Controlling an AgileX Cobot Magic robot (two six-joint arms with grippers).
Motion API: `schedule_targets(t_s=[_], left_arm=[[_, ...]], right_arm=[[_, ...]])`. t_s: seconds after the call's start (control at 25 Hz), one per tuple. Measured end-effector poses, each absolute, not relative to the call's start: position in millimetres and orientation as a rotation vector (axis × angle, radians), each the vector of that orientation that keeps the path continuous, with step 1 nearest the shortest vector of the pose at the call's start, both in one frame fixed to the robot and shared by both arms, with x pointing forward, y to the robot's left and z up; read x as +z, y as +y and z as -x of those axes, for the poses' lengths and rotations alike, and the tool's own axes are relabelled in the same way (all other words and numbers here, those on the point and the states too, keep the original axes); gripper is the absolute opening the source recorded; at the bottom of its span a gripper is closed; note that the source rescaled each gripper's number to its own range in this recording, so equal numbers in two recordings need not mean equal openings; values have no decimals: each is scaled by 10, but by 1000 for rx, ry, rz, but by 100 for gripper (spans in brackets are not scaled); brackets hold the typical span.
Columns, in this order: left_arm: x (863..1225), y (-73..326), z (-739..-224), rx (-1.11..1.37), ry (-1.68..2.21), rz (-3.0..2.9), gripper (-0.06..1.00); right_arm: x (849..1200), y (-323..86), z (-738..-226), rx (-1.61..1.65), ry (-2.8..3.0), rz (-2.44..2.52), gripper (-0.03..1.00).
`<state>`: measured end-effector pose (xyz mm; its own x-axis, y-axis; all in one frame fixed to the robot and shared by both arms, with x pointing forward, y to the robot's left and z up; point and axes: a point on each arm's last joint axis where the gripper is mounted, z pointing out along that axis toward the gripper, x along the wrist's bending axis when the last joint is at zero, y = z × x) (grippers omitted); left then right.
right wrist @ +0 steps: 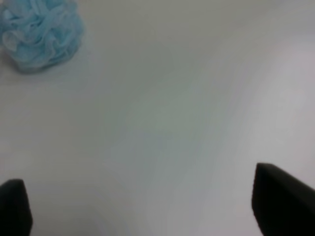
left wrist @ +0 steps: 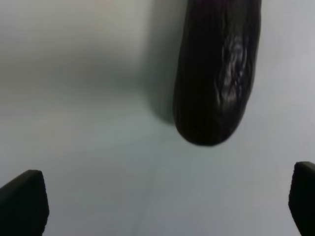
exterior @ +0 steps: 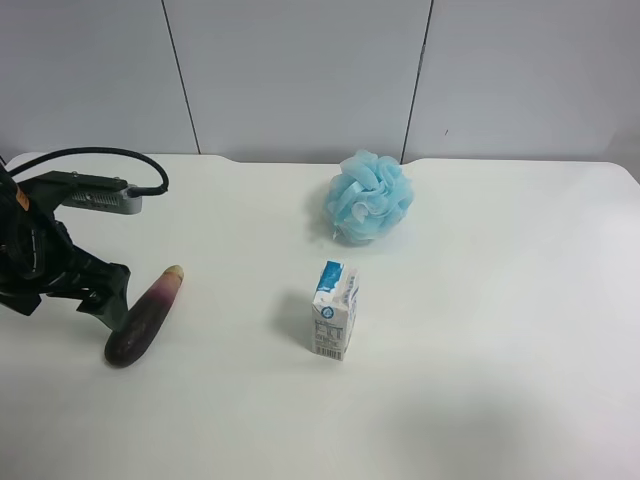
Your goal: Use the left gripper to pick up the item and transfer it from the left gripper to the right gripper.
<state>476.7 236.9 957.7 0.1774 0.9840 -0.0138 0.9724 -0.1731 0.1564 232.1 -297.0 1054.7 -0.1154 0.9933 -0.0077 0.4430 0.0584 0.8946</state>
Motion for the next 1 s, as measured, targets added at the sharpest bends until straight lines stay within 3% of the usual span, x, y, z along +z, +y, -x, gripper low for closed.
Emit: schedule_targets(t_s=[1.0], left_arm=[[8921, 2219, -4992, -28, 1861, -2363, 100]], right_arm=[[10547, -2970, -2321, 1011, 1647, -1460, 82]])
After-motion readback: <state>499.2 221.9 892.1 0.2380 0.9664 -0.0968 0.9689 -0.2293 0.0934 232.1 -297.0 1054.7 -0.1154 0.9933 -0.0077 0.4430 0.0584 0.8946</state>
